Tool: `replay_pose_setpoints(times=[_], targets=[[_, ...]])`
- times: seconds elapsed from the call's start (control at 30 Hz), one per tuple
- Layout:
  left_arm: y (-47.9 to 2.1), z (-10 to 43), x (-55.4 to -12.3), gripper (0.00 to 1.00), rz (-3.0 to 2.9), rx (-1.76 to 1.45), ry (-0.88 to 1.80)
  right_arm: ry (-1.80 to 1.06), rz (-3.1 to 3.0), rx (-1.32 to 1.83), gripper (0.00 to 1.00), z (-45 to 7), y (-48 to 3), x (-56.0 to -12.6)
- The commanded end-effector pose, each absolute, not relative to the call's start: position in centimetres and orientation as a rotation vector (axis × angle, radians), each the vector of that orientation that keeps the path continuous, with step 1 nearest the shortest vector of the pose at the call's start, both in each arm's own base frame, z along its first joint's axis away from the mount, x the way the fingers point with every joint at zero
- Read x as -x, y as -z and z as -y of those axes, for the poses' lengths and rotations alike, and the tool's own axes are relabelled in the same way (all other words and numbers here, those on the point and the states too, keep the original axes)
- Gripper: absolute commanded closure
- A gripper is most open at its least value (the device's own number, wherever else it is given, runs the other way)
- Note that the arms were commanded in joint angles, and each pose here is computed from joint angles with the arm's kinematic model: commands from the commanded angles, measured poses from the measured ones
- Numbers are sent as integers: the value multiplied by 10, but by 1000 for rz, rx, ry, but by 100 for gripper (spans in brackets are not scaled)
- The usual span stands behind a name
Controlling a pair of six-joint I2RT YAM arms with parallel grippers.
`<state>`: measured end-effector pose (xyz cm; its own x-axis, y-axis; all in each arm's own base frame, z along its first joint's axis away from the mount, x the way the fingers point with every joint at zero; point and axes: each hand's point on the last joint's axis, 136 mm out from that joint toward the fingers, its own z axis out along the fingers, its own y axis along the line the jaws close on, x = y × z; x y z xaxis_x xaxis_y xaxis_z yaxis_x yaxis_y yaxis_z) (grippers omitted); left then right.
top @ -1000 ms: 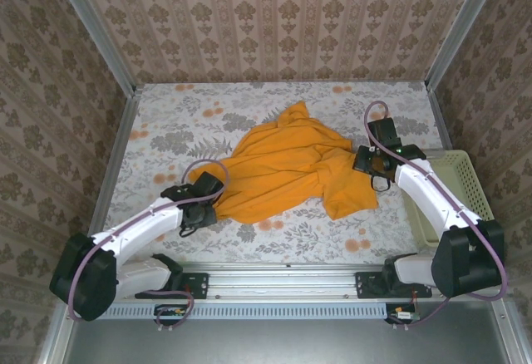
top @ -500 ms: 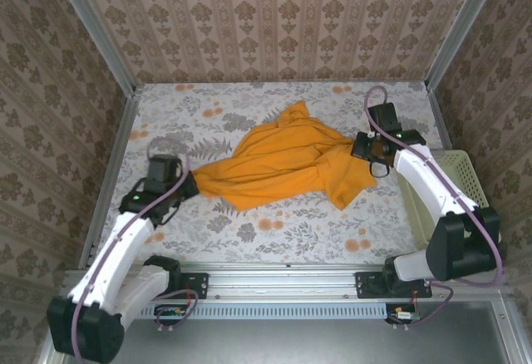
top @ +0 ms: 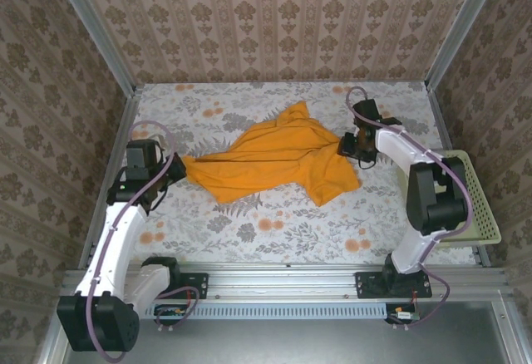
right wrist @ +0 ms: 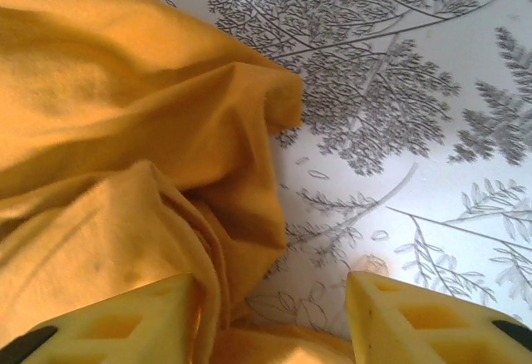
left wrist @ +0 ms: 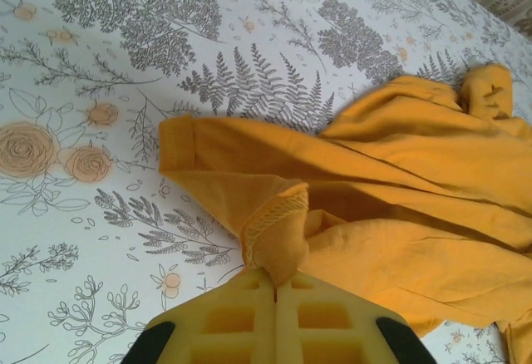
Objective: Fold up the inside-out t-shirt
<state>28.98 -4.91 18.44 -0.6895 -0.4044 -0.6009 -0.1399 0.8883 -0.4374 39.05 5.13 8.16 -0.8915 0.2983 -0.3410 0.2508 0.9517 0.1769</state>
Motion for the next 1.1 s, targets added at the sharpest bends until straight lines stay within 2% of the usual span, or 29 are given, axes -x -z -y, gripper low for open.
replay_pose_setpoints(times=[0.0,0.13,0.23,0.53,0.63,0.73,0.8,0.87,1.0,1.07], targets=[[-183,48,-290,100,-2312,361,485,-158,-2721,-385,47,-43,-90,-365],[-177,43,-293,100,-2324,385,483,-151,-2769,-404,48,-40,-67,-332],[-175,37,-294,100,-2325,408,474,-140,-2797,-418,48,-38,-51,-324],[-173,33,-296,100,-2325,439,486,-188,-2853,-436,56,-48,-21,-336],[-175,33,-297,100,-2316,448,505,-194,-2872,-430,65,-50,-17,-336],[-182,36,-301,100,-2284,458,572,-193,-2869,-431,82,-49,-19,-335],[-191,38,-304,100,-2250,466,623,-194,-2845,-430,93,-48,-31,-335],[-206,39,-310,100,-2188,467,699,-182,-2804,-430,100,-45,-55,-332],[-252,36,-320,100,-2022,465,829,-151,-2626,-451,100,-30,-135,-332],[-281,35,-323,100,-1953,435,846,-163,-2482,-476,100,-19,-196,-328]])
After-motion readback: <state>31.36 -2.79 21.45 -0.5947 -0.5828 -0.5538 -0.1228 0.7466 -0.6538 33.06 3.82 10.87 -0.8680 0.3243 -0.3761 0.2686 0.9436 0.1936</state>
